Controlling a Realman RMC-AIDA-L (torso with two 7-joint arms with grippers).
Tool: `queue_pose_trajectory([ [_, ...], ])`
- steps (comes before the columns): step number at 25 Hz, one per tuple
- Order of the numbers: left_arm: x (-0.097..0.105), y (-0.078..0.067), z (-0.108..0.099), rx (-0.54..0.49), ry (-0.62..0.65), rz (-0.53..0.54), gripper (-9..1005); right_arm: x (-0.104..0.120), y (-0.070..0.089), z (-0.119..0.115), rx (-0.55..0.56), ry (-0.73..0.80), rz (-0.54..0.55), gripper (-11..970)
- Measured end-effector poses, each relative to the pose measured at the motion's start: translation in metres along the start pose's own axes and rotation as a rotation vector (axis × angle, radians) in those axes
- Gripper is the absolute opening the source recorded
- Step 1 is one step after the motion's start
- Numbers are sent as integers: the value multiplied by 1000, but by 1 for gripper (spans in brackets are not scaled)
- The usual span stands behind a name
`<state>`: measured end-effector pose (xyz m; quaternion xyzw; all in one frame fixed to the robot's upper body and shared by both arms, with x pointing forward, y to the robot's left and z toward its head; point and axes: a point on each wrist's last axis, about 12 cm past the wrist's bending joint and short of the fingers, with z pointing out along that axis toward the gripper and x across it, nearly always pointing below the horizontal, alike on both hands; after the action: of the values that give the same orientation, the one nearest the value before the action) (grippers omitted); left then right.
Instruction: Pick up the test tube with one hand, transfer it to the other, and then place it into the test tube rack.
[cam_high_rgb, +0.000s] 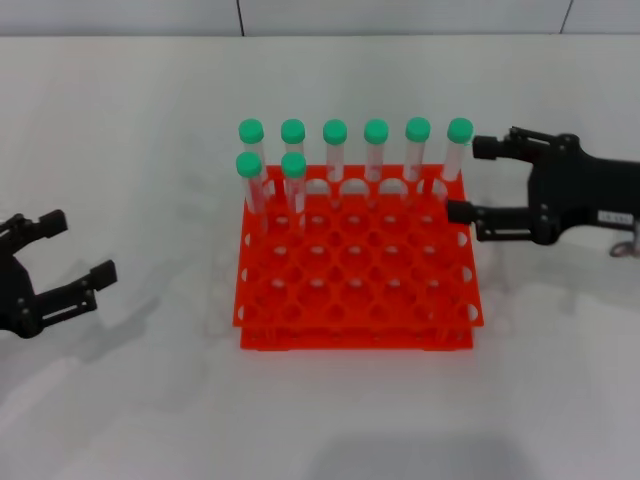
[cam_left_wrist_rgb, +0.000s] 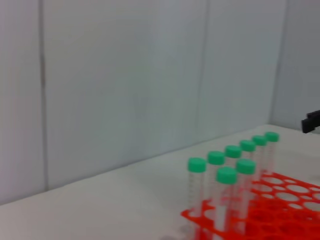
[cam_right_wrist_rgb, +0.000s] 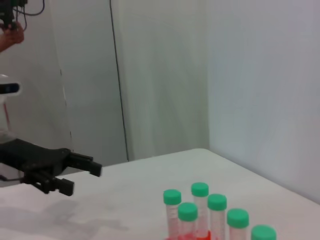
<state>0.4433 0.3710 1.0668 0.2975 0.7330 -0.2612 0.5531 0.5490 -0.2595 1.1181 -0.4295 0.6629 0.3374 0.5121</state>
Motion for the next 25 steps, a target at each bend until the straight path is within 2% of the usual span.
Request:
queue_pose_trajectory([
  [6, -6, 6, 5, 69, 32, -8, 884, 20, 7, -16, -16, -40, 30, 874],
  [13, -15, 9, 8, 192, 61, -21, 884, 37, 11, -21, -24, -14, 67, 874],
  [25, -24, 4, 16, 346, 97, -14, 884, 44, 17, -19, -88, 46, 74, 874],
])
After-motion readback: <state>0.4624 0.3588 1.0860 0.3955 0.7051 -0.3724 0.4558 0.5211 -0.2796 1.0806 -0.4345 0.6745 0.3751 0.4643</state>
